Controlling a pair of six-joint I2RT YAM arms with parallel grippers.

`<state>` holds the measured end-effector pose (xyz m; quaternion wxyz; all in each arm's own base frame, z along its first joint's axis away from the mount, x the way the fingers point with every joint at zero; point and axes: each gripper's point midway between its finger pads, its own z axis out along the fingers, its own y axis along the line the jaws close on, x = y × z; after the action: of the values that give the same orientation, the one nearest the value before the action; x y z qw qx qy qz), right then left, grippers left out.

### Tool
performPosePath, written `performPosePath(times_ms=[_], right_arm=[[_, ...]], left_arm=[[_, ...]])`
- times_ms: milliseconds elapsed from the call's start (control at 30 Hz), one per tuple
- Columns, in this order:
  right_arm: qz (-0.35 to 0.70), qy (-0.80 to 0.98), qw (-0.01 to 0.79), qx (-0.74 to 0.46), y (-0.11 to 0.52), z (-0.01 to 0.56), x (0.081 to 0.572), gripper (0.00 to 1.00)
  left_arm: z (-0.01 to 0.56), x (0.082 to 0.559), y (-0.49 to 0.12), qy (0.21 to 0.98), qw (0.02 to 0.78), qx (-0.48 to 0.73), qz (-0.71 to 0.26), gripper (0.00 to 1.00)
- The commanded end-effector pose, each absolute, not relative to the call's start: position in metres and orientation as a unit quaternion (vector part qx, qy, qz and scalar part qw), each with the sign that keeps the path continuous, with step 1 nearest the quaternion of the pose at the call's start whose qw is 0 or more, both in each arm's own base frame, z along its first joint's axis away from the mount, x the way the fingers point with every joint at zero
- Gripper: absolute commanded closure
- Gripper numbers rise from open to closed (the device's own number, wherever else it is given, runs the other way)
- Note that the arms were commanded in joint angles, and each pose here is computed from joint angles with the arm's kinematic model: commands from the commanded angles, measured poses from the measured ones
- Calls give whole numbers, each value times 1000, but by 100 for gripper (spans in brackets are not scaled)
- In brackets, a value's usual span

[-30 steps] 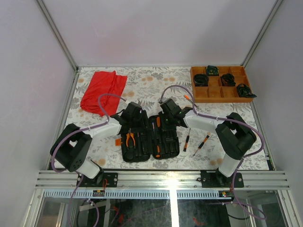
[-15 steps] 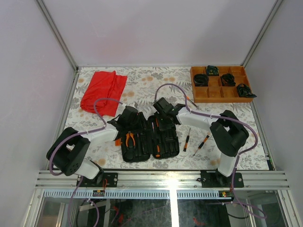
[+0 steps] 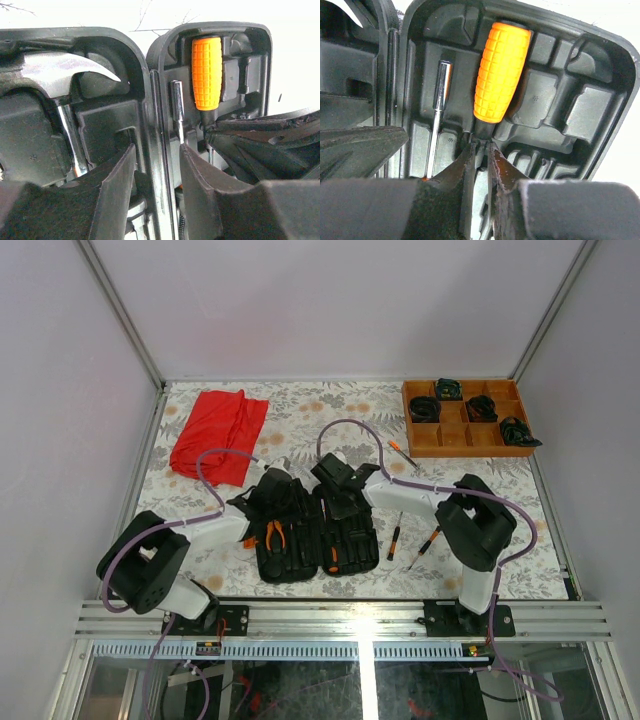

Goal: Sort the tools into containers
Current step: Adjust the screwdriver in the storage box.

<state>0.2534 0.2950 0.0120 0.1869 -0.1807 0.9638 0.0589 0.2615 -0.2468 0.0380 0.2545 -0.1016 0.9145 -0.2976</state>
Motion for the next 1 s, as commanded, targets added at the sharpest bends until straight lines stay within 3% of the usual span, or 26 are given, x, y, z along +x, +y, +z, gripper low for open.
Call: performPosePath(times_ms=[0,367,567,667,767,967], right_arm=[[-1,977,-4,-214,252,-117,152,100],[-2,974,-84,-208,235,-173,99,100],[12,975,-10,-224,251,-122,130,100],[65,968,58,-234,284,-65,156,91],[95,958,133,-237,308,-5,185,72],[111,931,279,-207,319,87,241,51]], left_arm=[[-9,217,-246,945,173,-89,-265,62],[-7,215,-254,942,174,-77,-275,67],[0,216,-250,942,184,-79,-270,67],[21,220,-249,933,207,-87,-283,66],[45,227,-246,924,237,-90,-287,61],[80,236,-236,923,271,-75,-261,53]])
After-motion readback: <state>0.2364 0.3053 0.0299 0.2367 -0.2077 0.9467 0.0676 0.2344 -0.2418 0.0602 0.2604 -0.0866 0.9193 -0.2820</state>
